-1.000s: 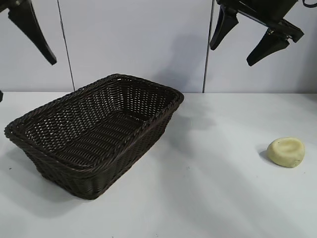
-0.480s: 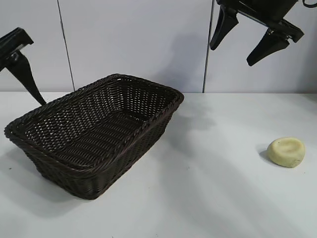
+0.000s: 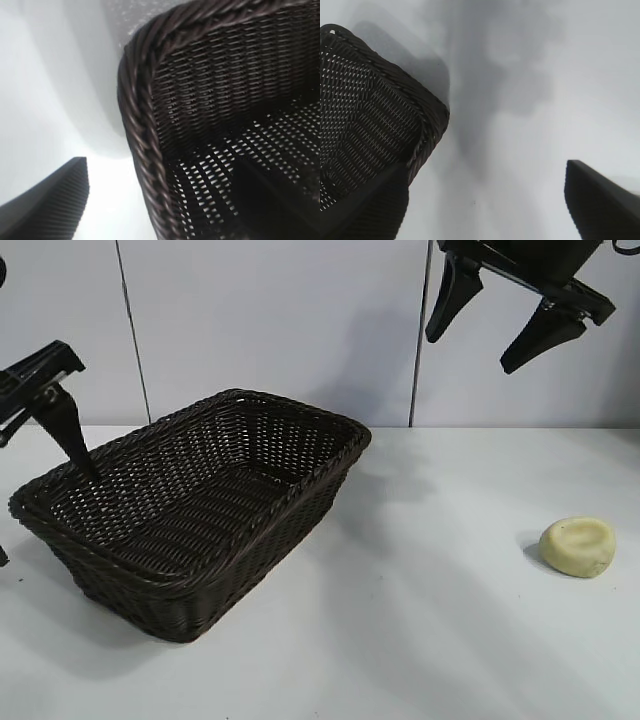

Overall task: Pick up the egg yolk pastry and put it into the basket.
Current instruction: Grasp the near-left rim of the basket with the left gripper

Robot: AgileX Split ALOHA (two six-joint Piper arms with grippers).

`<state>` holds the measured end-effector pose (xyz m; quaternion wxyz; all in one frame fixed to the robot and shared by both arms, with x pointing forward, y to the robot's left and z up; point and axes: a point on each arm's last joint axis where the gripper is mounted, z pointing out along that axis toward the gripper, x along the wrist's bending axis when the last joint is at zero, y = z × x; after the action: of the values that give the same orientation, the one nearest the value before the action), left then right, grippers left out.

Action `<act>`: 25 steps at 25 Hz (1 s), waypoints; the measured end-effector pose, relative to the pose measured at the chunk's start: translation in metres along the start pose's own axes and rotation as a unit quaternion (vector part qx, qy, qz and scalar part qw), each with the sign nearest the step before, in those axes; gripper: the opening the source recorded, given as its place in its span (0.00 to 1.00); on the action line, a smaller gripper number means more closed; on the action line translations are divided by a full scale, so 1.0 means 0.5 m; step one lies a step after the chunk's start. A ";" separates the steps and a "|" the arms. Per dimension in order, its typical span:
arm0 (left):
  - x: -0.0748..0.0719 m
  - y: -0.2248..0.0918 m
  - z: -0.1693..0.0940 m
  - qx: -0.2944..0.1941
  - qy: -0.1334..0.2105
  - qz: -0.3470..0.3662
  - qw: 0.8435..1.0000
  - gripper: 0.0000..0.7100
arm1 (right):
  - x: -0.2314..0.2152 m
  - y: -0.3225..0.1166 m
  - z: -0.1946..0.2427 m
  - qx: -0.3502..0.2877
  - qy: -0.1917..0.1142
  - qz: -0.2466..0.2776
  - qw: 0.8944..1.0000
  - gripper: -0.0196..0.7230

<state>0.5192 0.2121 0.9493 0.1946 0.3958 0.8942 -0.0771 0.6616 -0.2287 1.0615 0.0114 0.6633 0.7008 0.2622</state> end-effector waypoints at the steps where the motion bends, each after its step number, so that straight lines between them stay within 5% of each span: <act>1: 0.001 0.003 0.008 -0.003 0.001 -0.001 1.000 0.80 | 0.000 0.000 0.000 0.000 0.000 0.000 1.000 0.85; 13: 0.016 0.012 0.065 0.006 0.030 -0.012 0.999 0.77 | 0.000 0.000 0.000 0.001 0.000 0.000 1.000 0.85; 21: 0.014 0.013 0.065 0.002 0.025 -0.015 1.000 0.23 | 0.000 0.000 0.000 0.001 0.000 0.000 1.000 0.85; 25: 0.013 0.013 0.065 0.002 0.023 -0.025 0.999 0.16 | 0.000 0.000 0.000 0.001 0.000 0.000 1.000 0.85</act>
<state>0.5295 0.2114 0.9174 0.1709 0.3759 0.9077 -0.0748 0.6615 -0.2287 1.0615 0.0110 0.6633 0.7010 0.2618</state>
